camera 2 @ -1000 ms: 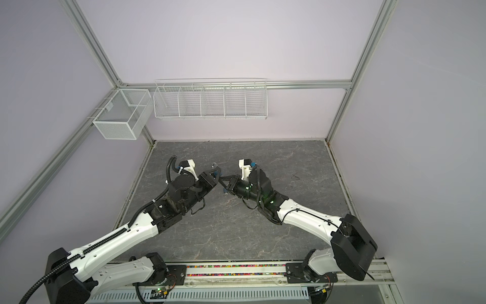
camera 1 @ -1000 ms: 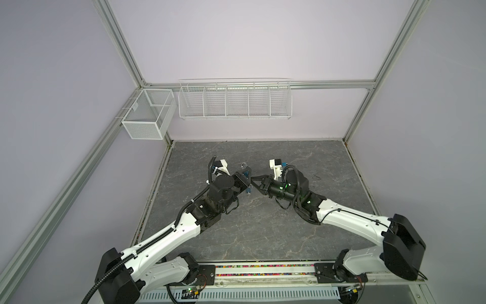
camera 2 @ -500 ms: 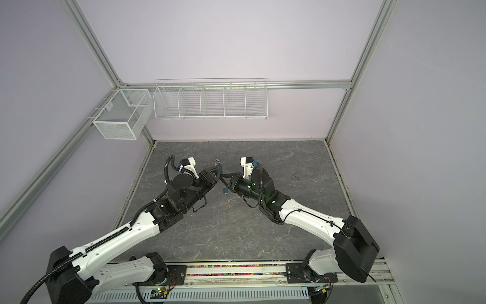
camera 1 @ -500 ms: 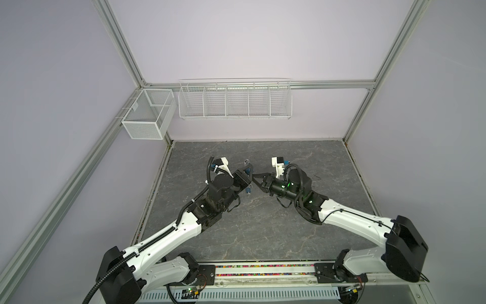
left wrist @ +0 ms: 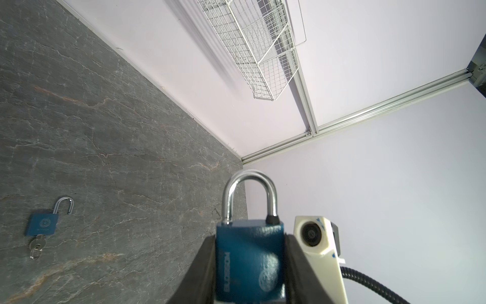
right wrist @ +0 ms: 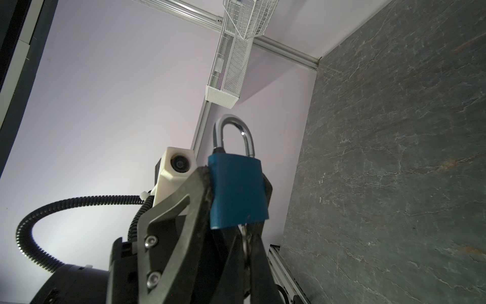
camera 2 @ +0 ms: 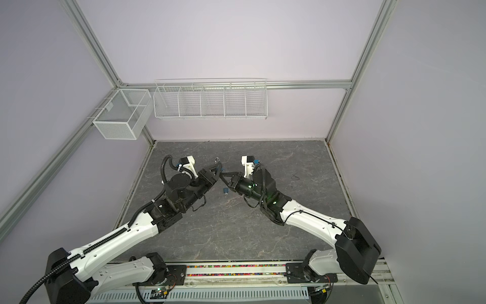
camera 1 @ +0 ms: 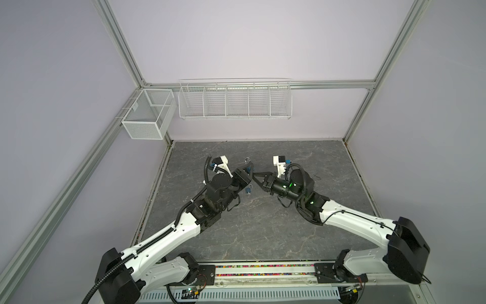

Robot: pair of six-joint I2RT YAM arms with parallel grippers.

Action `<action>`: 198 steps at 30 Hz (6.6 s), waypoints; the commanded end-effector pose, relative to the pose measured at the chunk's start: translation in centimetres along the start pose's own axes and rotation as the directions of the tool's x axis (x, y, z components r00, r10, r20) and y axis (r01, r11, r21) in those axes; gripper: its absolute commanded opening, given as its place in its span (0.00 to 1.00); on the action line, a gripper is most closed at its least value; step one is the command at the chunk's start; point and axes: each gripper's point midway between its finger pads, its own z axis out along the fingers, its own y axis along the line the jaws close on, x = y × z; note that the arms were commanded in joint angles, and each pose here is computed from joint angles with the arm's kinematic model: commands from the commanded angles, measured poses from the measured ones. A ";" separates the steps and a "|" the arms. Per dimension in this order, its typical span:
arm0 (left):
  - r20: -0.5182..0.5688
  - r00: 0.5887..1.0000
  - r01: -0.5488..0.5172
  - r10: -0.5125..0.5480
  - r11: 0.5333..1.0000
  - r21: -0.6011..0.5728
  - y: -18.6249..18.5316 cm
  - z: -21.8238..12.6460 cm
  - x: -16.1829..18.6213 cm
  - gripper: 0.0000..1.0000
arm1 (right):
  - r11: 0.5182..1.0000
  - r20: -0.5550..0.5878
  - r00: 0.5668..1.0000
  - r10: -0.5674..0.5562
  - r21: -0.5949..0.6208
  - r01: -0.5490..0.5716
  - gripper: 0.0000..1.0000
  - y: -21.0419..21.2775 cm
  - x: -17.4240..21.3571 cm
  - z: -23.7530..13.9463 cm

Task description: Unlock with the key

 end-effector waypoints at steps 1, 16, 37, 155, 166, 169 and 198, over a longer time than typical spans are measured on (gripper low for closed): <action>-0.182 0.983 0.025 -0.024 1.000 0.000 0.4 0.1 4.2 0.00 | 0.968 -0.011 0.997 -0.081 -0.238 0.076 0.06 7.3 0.6 -1.4; -0.138 0.987 -0.104 0.087 0.987 -0.120 2.4 -1.0 1.4 0.00 | 0.938 0.003 0.942 -0.335 0.090 0.334 0.18 1.2 1.0 -0.9; -0.134 0.958 -0.278 0.252 0.931 -0.237 2.0 -3.7 -2.0 0.00 | 0.899 -0.046 0.916 -0.399 0.178 0.401 0.42 0.0 1.5 -1.9; 0.054 0.967 -0.256 0.251 0.937 0.237 -4.2 -5.0 -0.5 0.00 | 0.363 0.207 0.303 -0.930 0.405 0.839 0.07 5.8 -1.1 -0.1; 0.011 0.958 -0.281 0.288 0.925 0.255 -3.7 -5.0 1.1 0.00 | 0.510 0.248 0.460 -0.853 0.208 0.835 0.07 9.1 -0.1 -0.9; 0.022 0.959 -0.277 0.282 0.924 0.264 -4.2 -5.1 0.8 0.00 | 0.501 0.205 0.461 -0.864 0.243 0.831 0.07 7.9 -0.2 -0.5; 0.196 0.948 -0.289 0.251 0.937 0.195 -4.4 -4.9 -2.7 0.00 | 0.479 0.024 0.485 -0.874 0.203 0.854 0.31 3.0 2.8 -3.8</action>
